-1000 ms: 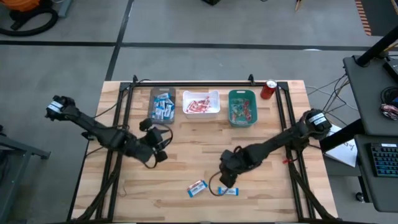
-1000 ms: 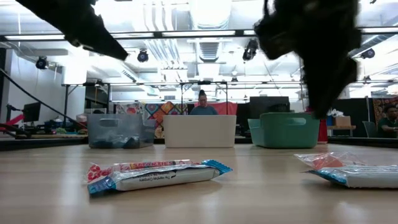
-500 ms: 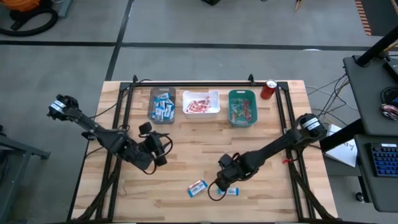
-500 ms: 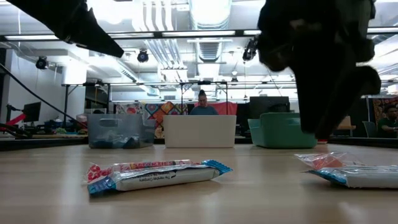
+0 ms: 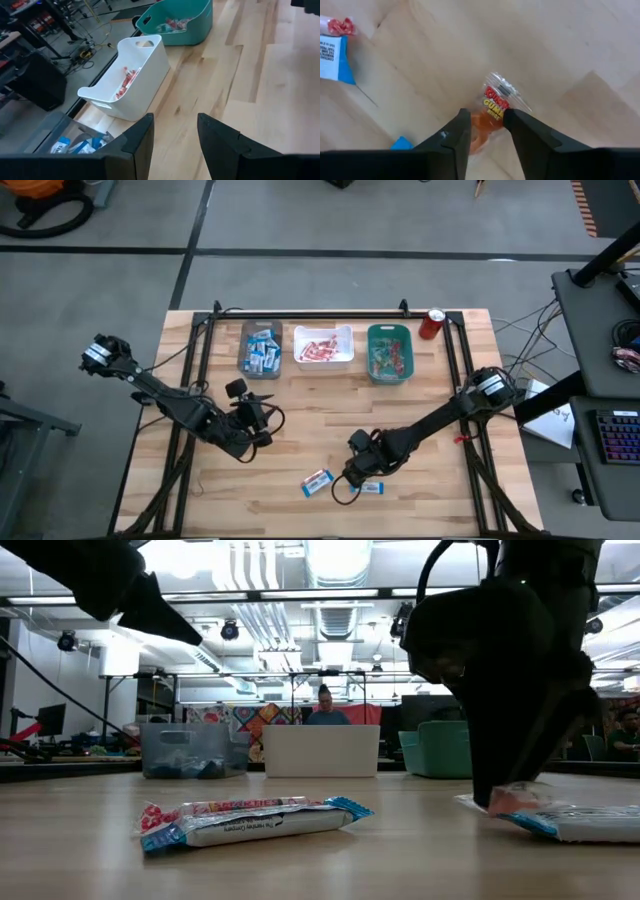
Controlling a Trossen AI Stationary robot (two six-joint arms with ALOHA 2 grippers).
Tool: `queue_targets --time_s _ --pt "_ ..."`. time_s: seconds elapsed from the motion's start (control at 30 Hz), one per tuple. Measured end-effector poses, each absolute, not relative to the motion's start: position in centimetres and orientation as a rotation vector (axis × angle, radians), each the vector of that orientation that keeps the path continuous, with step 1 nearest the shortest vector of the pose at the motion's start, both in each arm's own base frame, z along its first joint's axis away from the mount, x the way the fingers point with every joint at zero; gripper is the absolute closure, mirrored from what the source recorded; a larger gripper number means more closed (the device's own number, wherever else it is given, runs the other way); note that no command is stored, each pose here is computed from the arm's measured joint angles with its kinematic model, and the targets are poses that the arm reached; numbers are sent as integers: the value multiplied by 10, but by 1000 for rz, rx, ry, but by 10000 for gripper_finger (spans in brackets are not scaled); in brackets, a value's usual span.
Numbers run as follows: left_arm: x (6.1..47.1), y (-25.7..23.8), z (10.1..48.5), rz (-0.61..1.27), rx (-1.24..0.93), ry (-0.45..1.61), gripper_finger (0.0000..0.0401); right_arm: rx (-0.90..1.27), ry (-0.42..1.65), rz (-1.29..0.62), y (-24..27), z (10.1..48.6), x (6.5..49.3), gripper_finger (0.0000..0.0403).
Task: Sort candy
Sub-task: Put the transparent candy into the green bin
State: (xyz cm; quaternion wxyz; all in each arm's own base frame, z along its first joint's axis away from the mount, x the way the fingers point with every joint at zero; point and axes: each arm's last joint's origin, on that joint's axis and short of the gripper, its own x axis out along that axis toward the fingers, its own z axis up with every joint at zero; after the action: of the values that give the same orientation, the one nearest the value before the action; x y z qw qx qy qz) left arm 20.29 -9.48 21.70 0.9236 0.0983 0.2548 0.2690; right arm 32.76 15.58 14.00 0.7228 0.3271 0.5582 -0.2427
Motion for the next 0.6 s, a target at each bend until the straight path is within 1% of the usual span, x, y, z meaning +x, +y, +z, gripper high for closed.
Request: queue_targets --time_s 0.1,0.33,0.43,0.6 --pt "204 -95 215 563 212 525 266 690 1217 -535 155 140 328 299" --pt "206 -97 213 570 216 526 266 637 1199 -485 155 141 330 381" --pt "206 -97 213 572 208 522 266 613 1186 -481 154 142 332 392" --pt "206 -98 213 569 163 514 266 545 1152 -440 149 154 335 394"
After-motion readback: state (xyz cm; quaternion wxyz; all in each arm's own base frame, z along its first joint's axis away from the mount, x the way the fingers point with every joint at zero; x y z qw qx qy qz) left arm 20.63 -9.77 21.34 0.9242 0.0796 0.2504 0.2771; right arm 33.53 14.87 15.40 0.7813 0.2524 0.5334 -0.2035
